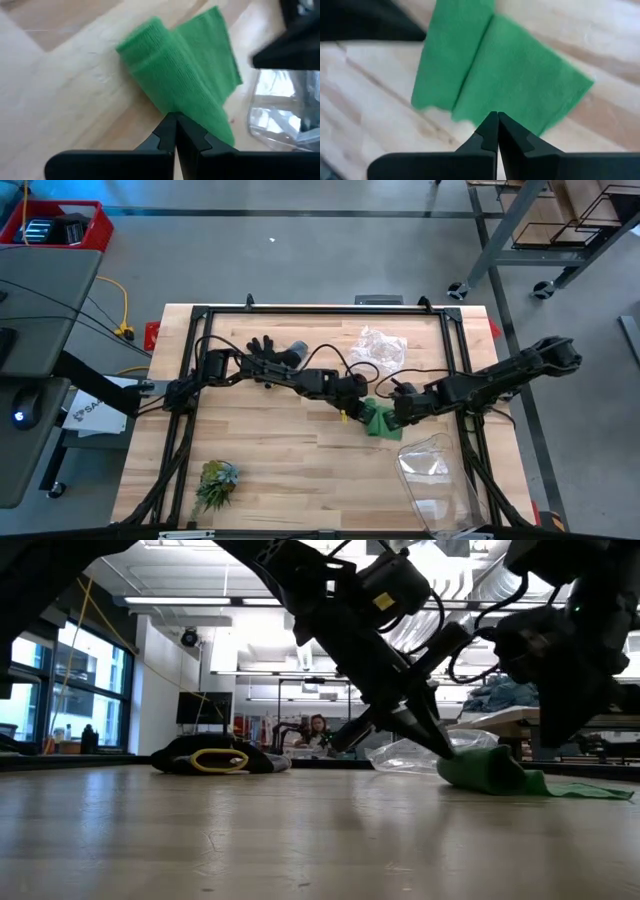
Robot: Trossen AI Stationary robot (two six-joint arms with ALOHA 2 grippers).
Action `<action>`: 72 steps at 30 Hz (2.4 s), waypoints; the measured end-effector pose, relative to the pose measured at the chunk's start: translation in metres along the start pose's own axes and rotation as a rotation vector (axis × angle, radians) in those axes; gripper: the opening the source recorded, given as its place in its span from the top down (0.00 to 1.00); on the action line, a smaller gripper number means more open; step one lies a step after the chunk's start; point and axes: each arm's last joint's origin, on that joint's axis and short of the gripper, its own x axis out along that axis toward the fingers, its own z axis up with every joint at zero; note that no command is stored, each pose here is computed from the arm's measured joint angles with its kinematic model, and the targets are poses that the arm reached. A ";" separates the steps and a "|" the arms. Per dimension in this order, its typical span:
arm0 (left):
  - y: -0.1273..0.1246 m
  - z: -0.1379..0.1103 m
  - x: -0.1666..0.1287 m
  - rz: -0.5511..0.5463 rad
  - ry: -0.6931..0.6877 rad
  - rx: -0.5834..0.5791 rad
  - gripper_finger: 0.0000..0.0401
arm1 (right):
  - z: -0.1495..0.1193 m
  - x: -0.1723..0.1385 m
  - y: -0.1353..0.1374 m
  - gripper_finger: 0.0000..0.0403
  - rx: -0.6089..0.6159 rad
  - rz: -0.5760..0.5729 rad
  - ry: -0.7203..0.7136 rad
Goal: Roll bandage
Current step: Roll the green bandage
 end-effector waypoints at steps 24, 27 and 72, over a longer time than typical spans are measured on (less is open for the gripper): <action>-0.008 0.001 0.000 -0.052 -0.055 -0.001 1.00 | 0.000 0.026 -0.006 1.00 0.025 -0.157 -0.007; -0.008 0.002 0.000 -0.047 -0.077 -0.001 1.00 | 0.001 0.026 -0.006 1.00 0.030 -0.158 -0.010; -0.013 -0.006 0.010 -0.091 -0.087 0.054 1.00 | -0.011 0.015 -0.018 1.00 0.087 -0.157 0.014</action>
